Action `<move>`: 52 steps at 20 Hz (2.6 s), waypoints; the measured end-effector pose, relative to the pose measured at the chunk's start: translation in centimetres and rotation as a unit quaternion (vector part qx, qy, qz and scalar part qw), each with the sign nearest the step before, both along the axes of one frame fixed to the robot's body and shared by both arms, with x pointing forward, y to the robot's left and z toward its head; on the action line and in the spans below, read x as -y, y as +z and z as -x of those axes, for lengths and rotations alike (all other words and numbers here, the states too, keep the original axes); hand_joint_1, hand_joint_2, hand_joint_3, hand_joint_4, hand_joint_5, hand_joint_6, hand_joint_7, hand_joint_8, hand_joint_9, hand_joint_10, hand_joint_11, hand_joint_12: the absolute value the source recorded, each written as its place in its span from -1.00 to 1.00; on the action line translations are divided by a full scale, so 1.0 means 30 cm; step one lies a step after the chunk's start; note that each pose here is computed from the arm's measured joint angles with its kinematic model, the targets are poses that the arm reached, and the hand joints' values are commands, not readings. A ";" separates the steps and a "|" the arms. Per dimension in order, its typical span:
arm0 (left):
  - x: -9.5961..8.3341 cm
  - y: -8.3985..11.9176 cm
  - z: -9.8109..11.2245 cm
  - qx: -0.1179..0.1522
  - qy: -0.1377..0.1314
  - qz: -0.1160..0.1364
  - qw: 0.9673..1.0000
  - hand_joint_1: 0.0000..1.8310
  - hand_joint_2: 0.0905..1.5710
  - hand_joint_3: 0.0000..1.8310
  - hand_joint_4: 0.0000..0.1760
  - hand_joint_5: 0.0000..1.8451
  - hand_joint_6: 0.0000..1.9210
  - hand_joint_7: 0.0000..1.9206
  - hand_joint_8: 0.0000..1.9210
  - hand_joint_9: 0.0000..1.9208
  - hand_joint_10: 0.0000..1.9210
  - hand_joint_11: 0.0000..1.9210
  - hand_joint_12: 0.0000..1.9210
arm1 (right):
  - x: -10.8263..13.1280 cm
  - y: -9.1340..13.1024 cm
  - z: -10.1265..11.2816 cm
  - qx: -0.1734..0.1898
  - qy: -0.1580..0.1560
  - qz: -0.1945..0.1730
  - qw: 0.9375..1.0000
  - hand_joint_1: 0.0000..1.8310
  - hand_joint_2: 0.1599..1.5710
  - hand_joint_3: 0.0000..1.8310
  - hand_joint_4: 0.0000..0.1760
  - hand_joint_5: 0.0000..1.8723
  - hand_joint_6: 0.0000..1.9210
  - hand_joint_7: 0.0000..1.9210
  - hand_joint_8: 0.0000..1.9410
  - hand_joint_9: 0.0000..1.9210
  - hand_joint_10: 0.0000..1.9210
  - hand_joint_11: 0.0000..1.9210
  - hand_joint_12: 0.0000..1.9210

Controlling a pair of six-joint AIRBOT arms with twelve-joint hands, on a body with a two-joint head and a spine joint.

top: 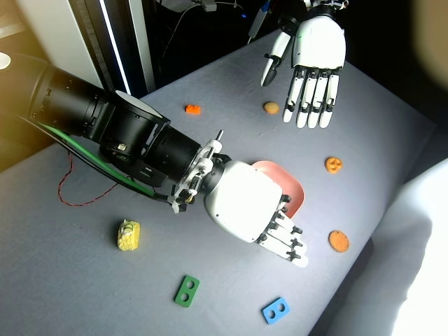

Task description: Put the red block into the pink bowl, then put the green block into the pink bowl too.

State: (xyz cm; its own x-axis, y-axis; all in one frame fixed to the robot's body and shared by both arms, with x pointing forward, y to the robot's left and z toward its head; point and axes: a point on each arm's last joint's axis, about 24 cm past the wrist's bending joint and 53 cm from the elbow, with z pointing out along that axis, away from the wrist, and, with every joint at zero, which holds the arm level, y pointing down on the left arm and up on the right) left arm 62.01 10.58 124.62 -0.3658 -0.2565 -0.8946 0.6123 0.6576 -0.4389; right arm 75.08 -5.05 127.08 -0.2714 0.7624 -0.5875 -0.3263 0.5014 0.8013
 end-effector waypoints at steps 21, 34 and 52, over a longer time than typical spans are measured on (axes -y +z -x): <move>-0.002 0.000 -0.001 0.000 0.001 0.000 1.000 -0.80 0.54 -1.00 -1.00 -0.33 -1.00 -0.65 -1.00 -0.70 -0.99 -1.00 -0.52 | -0.020 -0.021 -0.001 -0.004 0.005 0.007 1.000 0.20 0.20 -1.00 0.96 0.31 -0.42 -0.63 -1.00 -0.87 -1.00 -1.00 -1.00; -0.002 0.001 -0.002 0.000 0.001 0.001 1.000 -0.81 0.54 -1.00 -1.00 -0.34 -0.99 -0.56 -0.98 -0.69 -0.98 -1.00 -0.72 | -0.017 -0.020 -0.003 -0.003 0.004 0.008 1.000 -0.02 -0.10 -0.99 0.82 0.05 -1.00 -0.59 -1.00 -0.92 -1.00 -1.00 -1.00; 0.084 -0.017 0.021 -0.024 -0.023 0.027 0.999 -0.79 0.54 -1.00 -1.00 -0.35 -1.00 -0.71 -1.00 -0.80 -1.00 -1.00 -0.76 | 0.009 0.169 0.155 0.083 0.073 0.078 0.991 -0.13 -0.15 -1.00 1.00 -0.46 -0.99 -0.85 -0.99 -1.00 -1.00 -1.00 -1.00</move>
